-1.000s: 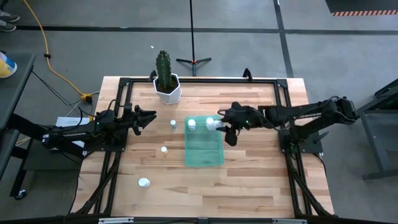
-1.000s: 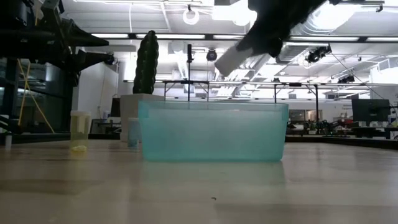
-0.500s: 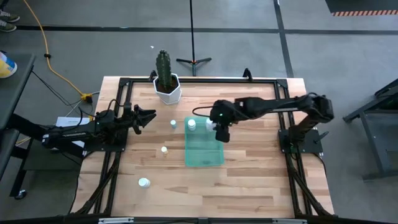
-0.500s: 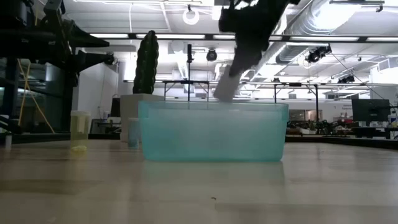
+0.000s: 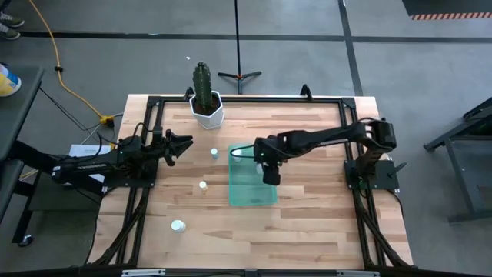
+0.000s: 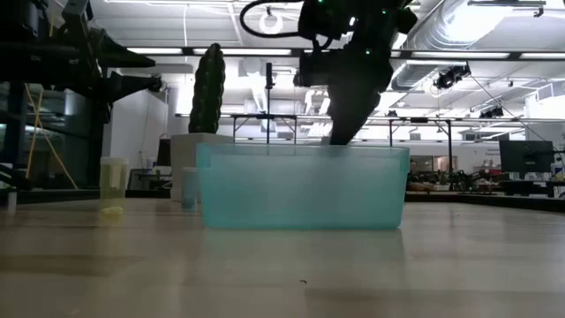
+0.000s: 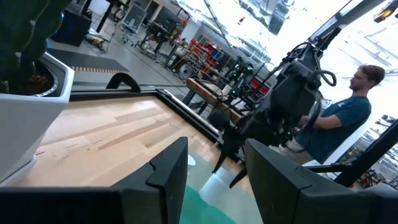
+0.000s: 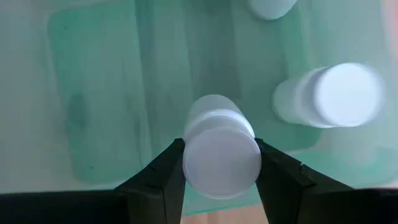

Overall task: Pick and place pill bottles into a basket
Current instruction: Put the white pill bottle into the green bin

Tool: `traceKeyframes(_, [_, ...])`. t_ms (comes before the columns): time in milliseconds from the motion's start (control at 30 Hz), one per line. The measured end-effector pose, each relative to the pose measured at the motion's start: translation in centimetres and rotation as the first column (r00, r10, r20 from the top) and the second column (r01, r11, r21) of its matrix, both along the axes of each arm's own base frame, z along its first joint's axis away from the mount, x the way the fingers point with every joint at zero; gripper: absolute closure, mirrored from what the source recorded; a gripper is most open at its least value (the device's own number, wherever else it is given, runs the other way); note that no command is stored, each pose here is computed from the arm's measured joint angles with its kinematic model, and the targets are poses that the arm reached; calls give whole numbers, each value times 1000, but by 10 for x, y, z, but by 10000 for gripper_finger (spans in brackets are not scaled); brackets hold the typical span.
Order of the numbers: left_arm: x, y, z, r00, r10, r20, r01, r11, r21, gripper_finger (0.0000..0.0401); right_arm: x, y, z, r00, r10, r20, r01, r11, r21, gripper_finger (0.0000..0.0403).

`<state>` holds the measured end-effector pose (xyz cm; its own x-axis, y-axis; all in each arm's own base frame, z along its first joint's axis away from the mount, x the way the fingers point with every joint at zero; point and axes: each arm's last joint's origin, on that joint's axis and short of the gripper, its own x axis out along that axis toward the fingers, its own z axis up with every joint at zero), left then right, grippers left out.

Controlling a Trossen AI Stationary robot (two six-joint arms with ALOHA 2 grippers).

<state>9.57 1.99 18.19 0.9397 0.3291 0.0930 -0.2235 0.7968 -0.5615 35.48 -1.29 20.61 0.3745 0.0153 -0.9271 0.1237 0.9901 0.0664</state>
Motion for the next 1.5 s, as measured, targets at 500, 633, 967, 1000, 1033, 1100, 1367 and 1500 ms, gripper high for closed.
traceKeyframes(500, [0,0,0,1000,0,-1,0,1000,0,208,3,6,-10,999,30,-29,-29,999,32,202])
traceKeyframes(633, [0,0,0,1000,0,-1,0,1000,0,208,3,6,-10,999,27,-29,-26,999,33,171])
traceKeyframes(967, [0,0,0,1000,0,-1,0,1000,0,208,14,-14,38,985,26,169,-28,1000,8,156])
traceKeyframes(1000, [0,0,0,1000,1,-1,-1,1000,0,208,15,-18,51,970,29,240,-29,1000,-4,156])
traceKeyframes(1033, [0,0,0,1000,2,-1,-2,1000,0,208,14,-23,63,950,27,312,-27,1000,-7,156])
traceKeyframes(1100, [0,0,0,1000,3,-1,-3,1000,-1,208,7,-30,86,889,32,457,-34,999,-5,156])
traceKeyframes(1367, [0,0,0,1000,5,-4,-5,1000,6,208,-90,-34,107,690,-64,721,72,997,20,156])
traceKeyframes(1500, [0,0,0,1000,10,-16,-9,999,41,208,-137,-24,87,593,-96,799,98,994,47,156])
